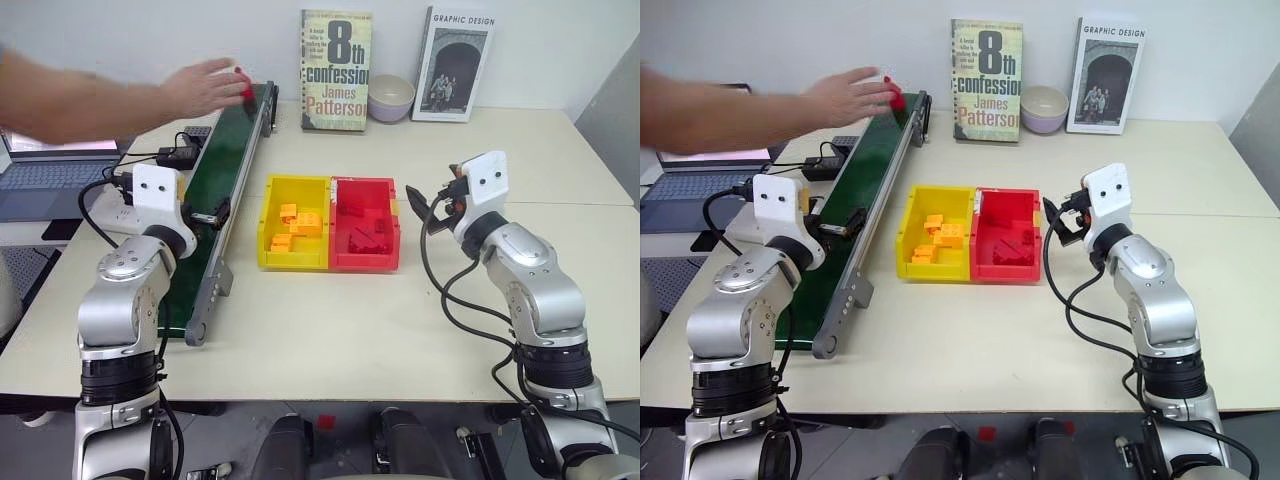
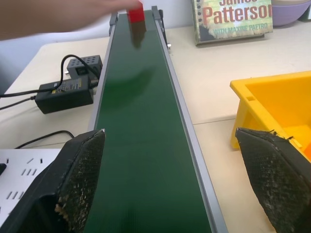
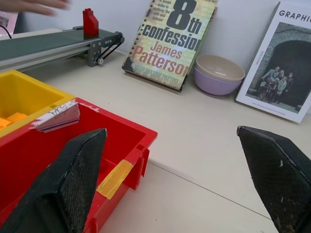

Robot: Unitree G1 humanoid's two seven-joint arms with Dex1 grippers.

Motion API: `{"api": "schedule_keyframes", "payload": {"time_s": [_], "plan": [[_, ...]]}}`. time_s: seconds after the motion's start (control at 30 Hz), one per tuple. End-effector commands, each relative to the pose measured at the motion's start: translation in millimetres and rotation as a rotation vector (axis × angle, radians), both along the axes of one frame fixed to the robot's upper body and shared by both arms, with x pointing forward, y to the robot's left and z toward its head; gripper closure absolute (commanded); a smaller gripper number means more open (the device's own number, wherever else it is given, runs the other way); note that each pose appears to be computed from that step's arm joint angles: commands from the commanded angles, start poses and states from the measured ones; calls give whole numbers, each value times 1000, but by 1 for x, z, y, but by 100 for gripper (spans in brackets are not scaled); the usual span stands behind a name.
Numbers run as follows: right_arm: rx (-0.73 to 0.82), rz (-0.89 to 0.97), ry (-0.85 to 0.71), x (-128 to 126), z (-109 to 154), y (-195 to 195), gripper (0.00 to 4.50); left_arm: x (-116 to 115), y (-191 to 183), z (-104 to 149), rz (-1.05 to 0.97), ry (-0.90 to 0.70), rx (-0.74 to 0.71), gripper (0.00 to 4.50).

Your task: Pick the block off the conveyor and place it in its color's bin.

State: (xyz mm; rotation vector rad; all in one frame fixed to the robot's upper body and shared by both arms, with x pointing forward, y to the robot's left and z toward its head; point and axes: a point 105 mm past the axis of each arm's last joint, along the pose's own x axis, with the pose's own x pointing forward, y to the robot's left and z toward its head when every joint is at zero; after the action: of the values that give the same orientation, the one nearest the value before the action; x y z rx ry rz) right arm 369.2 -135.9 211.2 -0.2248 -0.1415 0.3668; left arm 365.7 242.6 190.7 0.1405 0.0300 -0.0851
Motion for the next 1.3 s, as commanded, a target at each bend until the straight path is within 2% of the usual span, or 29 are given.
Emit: {"api": "schedule_keyframes", "payload": {"time_s": [0.03,0.3,0.37,0.5,0.87,1.03,1.17,1.3], "plan": [[7,-6,-51,-4,13,-2,0,-4,-4,17,-11,-58,21,6],[-1,70,-55,-7,22,-4,0,-18,11,23,85,-106,-15,6],[15,208,-52,-16,28,9,0,-22,10,19,104,-103,-24,6],[36,583,-6,-49,37,41,0,-26,6,9,134,-91,-42,6],[-13,861,40,-77,39,60,0,-22,-3,1,121,-74,-73,6],[-35,840,40,-77,38,59,0,-18,-3,1,113,-70,-79,6],[-76,747,2,-67,39,56,0,-15,-5,0,105,-70,-78,6],[-59,707,-42,-62,48,60,0,-10,-6,2,95,-68,-77,6]]}}
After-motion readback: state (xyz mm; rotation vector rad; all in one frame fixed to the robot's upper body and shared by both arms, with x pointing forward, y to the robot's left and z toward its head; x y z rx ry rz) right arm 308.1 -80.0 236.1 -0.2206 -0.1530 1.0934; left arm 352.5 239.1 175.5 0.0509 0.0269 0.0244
